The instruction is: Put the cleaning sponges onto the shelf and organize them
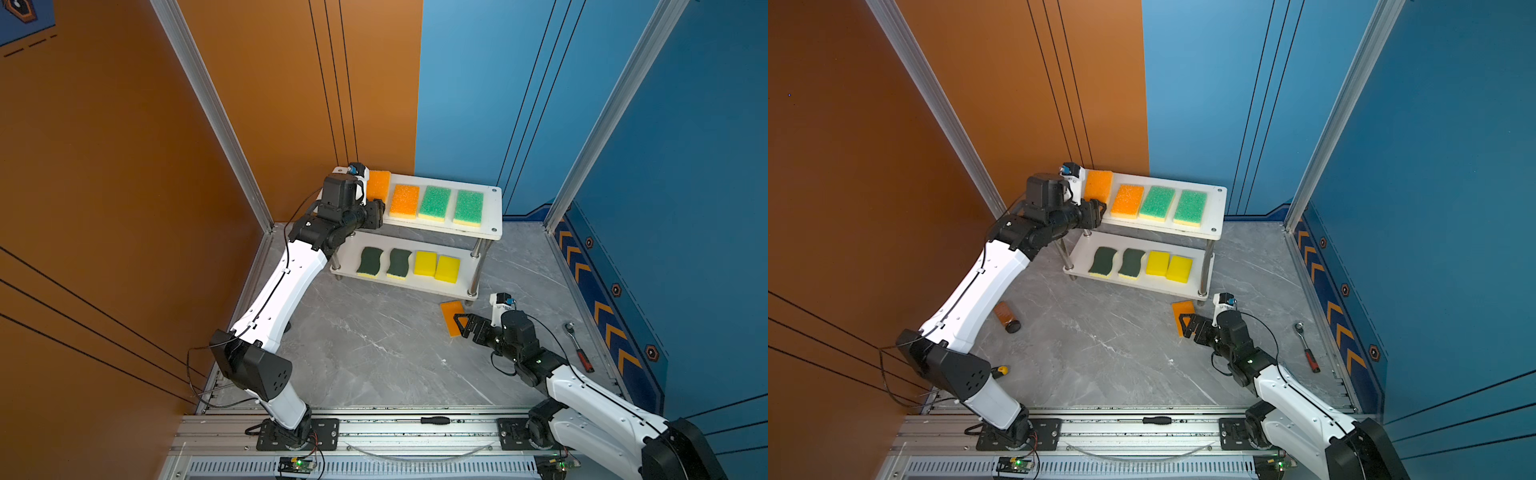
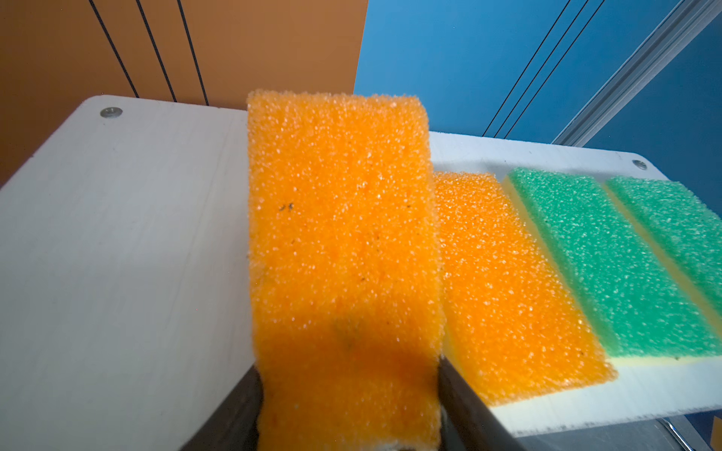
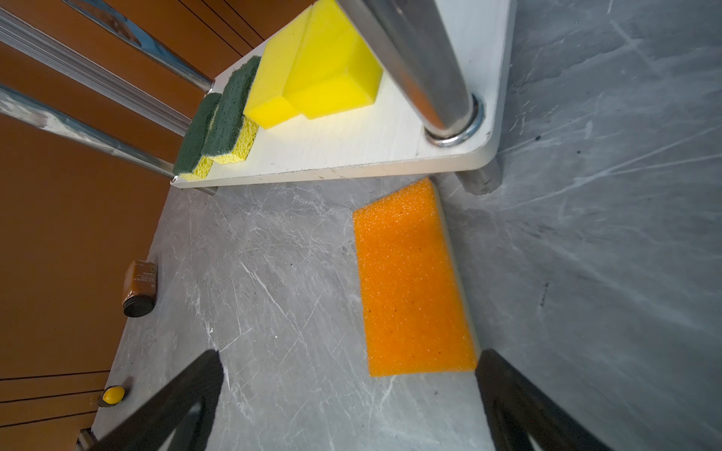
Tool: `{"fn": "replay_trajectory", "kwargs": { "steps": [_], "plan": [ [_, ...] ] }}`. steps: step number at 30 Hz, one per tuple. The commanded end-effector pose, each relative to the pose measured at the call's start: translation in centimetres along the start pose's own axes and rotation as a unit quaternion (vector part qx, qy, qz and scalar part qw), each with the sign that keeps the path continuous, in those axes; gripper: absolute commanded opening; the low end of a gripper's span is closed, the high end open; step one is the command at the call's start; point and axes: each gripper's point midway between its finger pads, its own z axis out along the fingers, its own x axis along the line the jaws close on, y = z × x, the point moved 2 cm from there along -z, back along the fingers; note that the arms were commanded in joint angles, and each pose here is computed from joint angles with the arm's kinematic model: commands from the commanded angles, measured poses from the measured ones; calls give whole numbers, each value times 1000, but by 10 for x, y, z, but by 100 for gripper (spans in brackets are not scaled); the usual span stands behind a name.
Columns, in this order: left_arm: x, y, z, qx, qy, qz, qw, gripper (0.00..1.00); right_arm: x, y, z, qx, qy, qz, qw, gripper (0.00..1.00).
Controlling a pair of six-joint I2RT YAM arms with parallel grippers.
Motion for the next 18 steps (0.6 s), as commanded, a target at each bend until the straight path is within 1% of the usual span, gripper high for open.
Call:
{"fn": "replay_trajectory", "kwargs": {
  "steps": [1,18],
  "plan": [
    [-1,-4,0,4,1,-3,1000,62,-10,-2,-2,-6,-18,7,1000,100],
    [-1,-4,0,1,1,-3,1000,65,-11,-2,-4,-8,-18,8,1000,100]
  ]
}}
